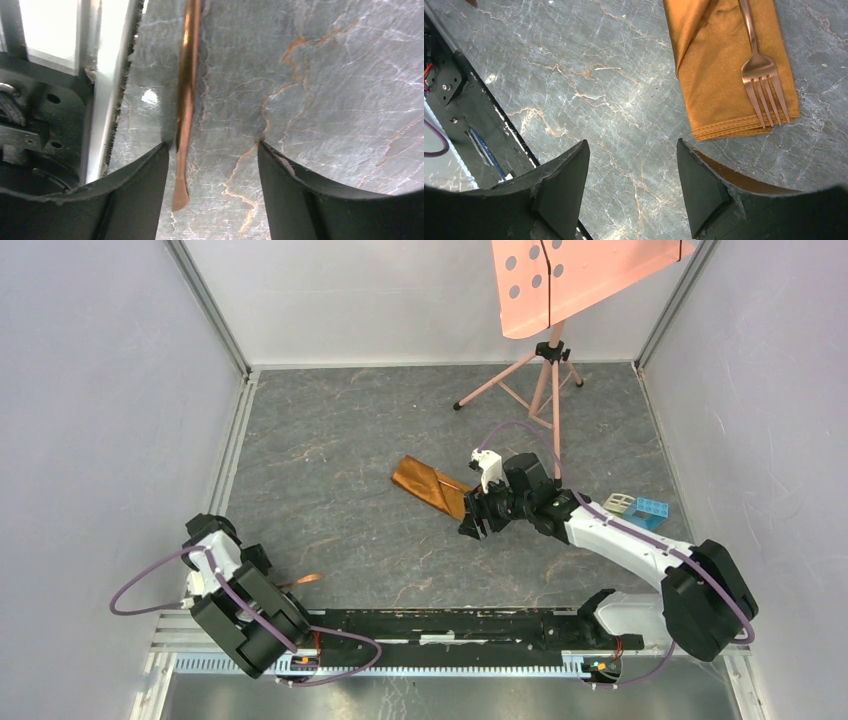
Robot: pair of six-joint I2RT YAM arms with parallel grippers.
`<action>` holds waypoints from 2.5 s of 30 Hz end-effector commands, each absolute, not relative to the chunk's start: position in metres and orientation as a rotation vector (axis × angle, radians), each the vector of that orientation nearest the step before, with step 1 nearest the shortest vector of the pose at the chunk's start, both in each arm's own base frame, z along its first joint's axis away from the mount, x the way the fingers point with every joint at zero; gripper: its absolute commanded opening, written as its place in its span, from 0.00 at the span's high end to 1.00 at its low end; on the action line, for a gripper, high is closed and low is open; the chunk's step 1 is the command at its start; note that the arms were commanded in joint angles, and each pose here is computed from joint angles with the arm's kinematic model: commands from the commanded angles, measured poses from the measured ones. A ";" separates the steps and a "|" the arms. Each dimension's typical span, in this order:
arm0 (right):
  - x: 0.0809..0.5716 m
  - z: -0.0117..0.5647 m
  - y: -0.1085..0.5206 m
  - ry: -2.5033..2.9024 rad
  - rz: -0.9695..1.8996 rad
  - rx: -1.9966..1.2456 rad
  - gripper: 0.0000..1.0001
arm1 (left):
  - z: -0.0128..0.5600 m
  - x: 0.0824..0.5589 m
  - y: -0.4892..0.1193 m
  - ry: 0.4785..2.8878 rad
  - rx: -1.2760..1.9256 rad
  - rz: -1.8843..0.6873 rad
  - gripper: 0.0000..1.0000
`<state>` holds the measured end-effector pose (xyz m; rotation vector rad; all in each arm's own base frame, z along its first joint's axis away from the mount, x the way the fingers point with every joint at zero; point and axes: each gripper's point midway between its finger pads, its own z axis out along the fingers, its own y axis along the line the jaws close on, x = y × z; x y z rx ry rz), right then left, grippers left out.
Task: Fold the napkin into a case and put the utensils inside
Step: Pick up the knife from the center of the board, then place the knife at the center of the board, then pick up the fork from the center of the board.
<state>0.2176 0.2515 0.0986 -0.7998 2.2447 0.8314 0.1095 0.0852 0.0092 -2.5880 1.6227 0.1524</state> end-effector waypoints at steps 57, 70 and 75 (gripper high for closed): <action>0.235 0.107 0.294 2.196 0.789 -0.718 0.26 | 0.006 0.292 -0.031 2.667 -1.397 -0.009 0.47; 0.214 0.110 0.318 2.121 0.935 -0.801 0.25 | -0.015 0.274 -0.026 2.716 -1.502 0.125 0.98; 0.199 0.115 0.356 2.027 1.143 -0.797 0.21 | 0.027 0.280 -0.055 2.661 -1.397 -0.249 0.98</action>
